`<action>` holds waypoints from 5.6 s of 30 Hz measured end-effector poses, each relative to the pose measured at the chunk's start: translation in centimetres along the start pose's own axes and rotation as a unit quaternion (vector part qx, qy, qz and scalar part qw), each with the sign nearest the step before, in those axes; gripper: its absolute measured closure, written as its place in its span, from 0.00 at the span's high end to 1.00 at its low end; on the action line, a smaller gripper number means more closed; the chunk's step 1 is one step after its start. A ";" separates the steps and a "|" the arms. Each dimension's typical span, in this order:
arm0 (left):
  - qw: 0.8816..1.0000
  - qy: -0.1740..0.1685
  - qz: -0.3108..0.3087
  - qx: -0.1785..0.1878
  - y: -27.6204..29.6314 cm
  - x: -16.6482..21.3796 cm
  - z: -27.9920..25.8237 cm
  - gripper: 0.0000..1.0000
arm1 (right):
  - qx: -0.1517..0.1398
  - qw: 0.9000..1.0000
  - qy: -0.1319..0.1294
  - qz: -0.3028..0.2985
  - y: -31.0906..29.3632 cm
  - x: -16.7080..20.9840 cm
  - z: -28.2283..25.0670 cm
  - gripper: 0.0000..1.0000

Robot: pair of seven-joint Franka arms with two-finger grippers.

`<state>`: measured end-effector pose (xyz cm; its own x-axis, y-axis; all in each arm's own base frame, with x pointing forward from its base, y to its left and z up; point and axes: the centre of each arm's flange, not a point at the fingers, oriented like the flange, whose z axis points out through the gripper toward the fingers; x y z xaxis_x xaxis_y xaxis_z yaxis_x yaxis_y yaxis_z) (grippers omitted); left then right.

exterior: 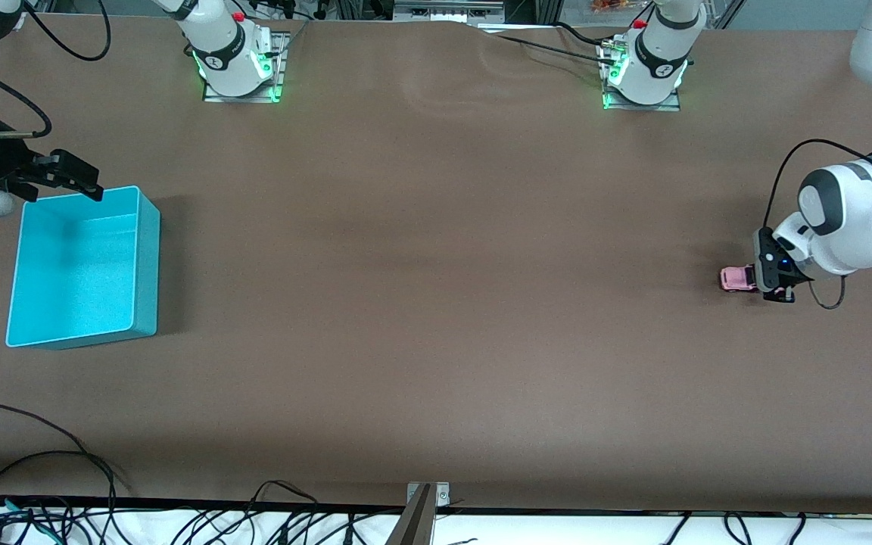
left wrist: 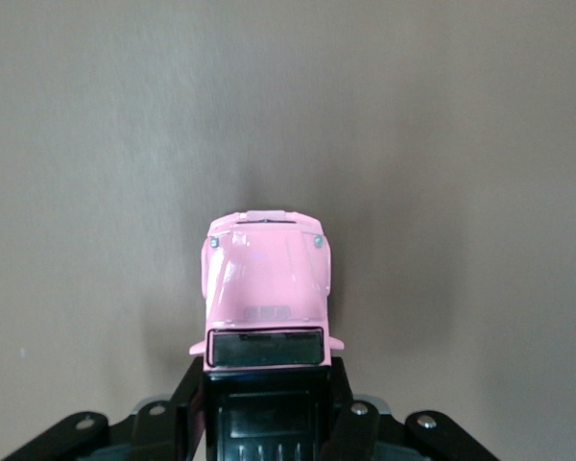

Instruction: Wind and store pink jeep toy

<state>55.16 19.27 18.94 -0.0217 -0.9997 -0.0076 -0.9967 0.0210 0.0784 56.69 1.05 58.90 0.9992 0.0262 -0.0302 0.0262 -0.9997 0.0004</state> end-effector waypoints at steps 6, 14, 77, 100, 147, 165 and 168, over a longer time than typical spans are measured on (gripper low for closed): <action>1.000 0.000 0.003 0.006 0.5 -3.3 0.0 0.51 | 0.000 1.000 0.000 0.000 0.0 0.0 0.0 1.00; 1.000 0.000 -0.003 0.012 1.0 -6.8 0.1 0.51 | 0.000 1.000 0.000 0.000 0.0 0.0 0.0 1.00; 0.983 0.027 -0.157 -0.092 -3.5 -2.7 -18.5 1.00 | 0.000 1.000 0.000 0.000 0.0 0.0 0.0 1.00; 0.949 -0.002 -0.296 -0.110 -3.8 13.0 -26.8 1.00 | 0.000 1.000 0.000 0.000 0.0 0.0 0.0 1.00; 0.928 -0.025 -0.366 -0.062 -1.8 13.8 -33.1 1.00 | 0.001 1.000 0.000 0.003 0.3 0.0 0.0 1.00; 0.831 0.004 -0.556 -0.026 -1.0 19.4 -35.3 1.00 | -0.005 1.000 -0.005 0.031 0.7 0.4 0.8 1.00; 0.816 0.007 -0.578 -0.013 0.1 20.9 -35.9 1.00 | -0.005 0.999 -0.007 0.031 0.8 0.5 0.9 1.00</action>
<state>57.37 -1.97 54.55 0.9324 -0.3525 -0.0799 -0.3496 -0.9356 0.0482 57.16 0.29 57.96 0.9984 -0.0358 -0.0432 -0.0352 -0.9993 0.0126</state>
